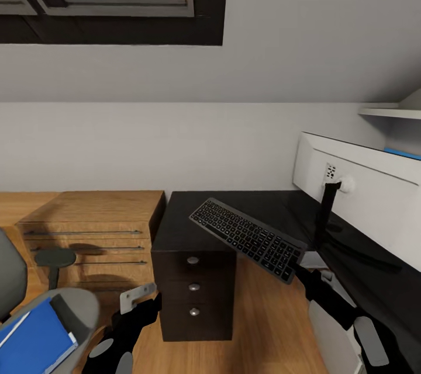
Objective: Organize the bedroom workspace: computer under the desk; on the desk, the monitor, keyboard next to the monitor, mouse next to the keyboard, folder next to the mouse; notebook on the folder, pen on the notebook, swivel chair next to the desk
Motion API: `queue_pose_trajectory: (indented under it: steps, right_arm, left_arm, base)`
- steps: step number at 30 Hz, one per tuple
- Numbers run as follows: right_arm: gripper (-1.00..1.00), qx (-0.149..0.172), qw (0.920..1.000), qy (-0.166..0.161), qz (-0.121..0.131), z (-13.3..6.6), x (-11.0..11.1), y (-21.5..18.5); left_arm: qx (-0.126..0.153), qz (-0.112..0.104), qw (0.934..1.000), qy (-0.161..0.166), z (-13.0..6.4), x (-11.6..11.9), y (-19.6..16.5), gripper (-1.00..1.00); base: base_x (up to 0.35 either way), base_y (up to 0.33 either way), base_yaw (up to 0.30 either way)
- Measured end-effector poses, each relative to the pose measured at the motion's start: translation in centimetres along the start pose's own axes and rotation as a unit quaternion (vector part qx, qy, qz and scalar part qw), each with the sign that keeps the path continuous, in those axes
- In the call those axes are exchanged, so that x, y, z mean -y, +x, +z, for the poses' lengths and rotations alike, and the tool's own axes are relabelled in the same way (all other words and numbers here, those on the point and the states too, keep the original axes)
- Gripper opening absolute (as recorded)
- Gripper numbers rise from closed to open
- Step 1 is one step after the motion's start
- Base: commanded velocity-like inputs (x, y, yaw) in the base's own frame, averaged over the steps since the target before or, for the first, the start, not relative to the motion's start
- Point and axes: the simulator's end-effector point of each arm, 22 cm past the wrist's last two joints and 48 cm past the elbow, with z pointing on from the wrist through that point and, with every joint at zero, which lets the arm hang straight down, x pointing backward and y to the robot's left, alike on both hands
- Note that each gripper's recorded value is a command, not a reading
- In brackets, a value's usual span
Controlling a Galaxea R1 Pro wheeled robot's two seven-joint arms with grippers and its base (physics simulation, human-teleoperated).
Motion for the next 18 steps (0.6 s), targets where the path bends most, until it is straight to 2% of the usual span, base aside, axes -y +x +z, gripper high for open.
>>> queue_pose_trajectory:
  steps: [14,18]
  right_arm:
    - [-1.00,0.007,0.9999,-0.007,-0.003,0.07,-0.34,-0.29]
    - [-1.00,0.015,0.9998,-0.007,-0.012,0.16,-0.47,-0.58]
  left_arm:
    - [-0.001,0.000,1.0000,0.000,0.03,0.00,0.04,1.00]
    - [-0.001,0.000,1.0000,0.000,0.03,0.00,0.04,1.00]
  base:
    - [0.009,0.000,0.000]
    - [0.000,0.000,0.000]
